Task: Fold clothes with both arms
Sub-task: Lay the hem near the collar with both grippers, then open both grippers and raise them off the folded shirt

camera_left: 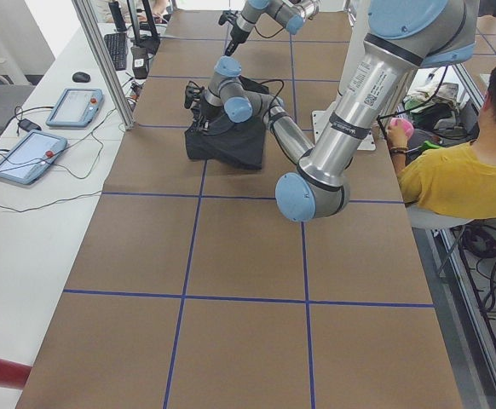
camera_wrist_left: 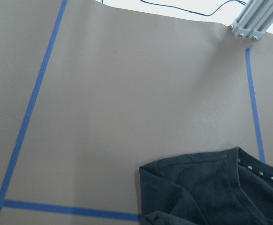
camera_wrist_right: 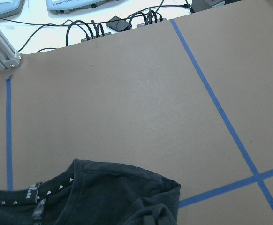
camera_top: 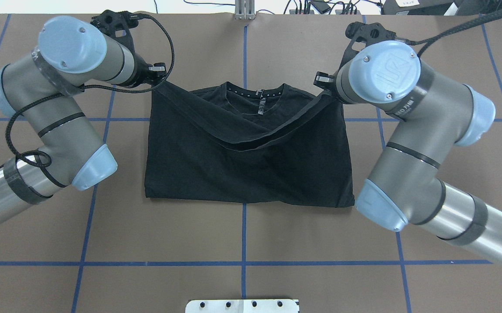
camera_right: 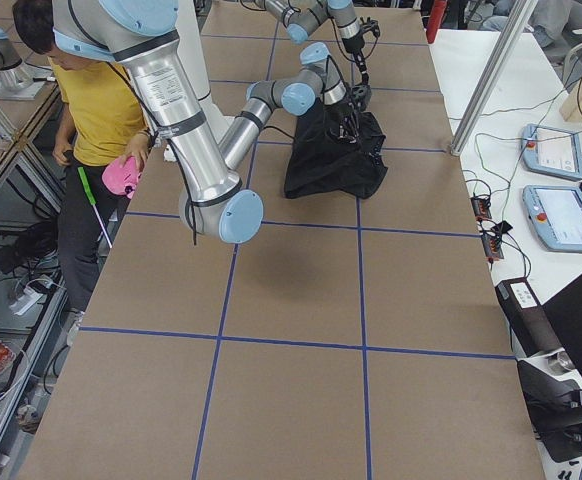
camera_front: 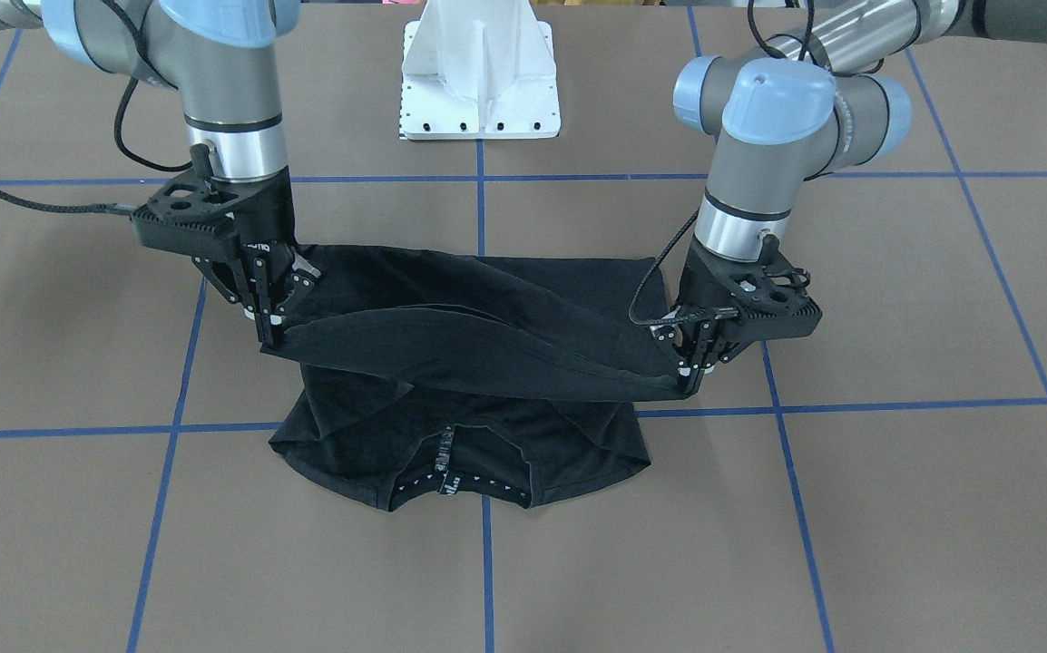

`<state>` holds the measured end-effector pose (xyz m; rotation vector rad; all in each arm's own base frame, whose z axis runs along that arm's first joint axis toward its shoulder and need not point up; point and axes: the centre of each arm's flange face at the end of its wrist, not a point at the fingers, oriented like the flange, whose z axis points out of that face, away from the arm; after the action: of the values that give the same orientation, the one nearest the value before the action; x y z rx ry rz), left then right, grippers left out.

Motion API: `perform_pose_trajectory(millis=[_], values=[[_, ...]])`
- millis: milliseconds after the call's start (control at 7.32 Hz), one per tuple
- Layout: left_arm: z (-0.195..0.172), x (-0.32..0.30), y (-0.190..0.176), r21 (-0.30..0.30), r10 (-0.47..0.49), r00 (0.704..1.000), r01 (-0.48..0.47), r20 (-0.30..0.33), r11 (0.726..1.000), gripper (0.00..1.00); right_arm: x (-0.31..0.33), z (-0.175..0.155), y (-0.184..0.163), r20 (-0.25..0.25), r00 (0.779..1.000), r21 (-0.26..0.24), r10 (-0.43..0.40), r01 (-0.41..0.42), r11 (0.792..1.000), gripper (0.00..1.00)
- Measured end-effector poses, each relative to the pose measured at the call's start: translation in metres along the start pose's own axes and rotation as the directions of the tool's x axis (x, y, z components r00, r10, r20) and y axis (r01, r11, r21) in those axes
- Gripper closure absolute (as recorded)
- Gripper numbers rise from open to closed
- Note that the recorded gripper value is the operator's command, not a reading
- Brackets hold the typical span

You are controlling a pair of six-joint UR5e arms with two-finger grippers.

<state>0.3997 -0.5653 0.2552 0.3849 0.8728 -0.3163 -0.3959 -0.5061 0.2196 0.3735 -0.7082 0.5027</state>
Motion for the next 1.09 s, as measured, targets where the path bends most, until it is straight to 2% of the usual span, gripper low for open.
perform_pose_trajectory(millis=[273, 546, 683, 1093], values=[[0.037, 0.01, -0.012, -0.002, -0.004, 1.0, 0.004, 0.012, 1.0, 1.0, -0.019, 0.032, -0.017, -0.048, 0.999, 0.002, 0.007, -0.007, 1.0, 1.0], [0.086, 0.005, -0.02, 0.001, 0.006, 1.0, -0.006, 0.026, 1.0, 1.0, -0.019, 0.079, -0.024, -0.049, 0.999, 0.009, -0.001, 0.001, 1.0, 1.0], [0.102, -0.003, -0.022, 0.011, 0.042, 0.998, -0.042, 0.037, 0.999, 1.0, -0.016, 0.097, -0.025, -0.043, 0.999, 0.012, -0.012, 0.013, 1.0, 1.0], [0.123, -0.02, -0.026, 0.01, 0.13, 0.989, -0.131, 0.074, 0.991, 1.0, 0.003, 0.116, -0.026, -0.052, 0.998, 0.008, -0.039, 0.04, 0.999, 1.0]])
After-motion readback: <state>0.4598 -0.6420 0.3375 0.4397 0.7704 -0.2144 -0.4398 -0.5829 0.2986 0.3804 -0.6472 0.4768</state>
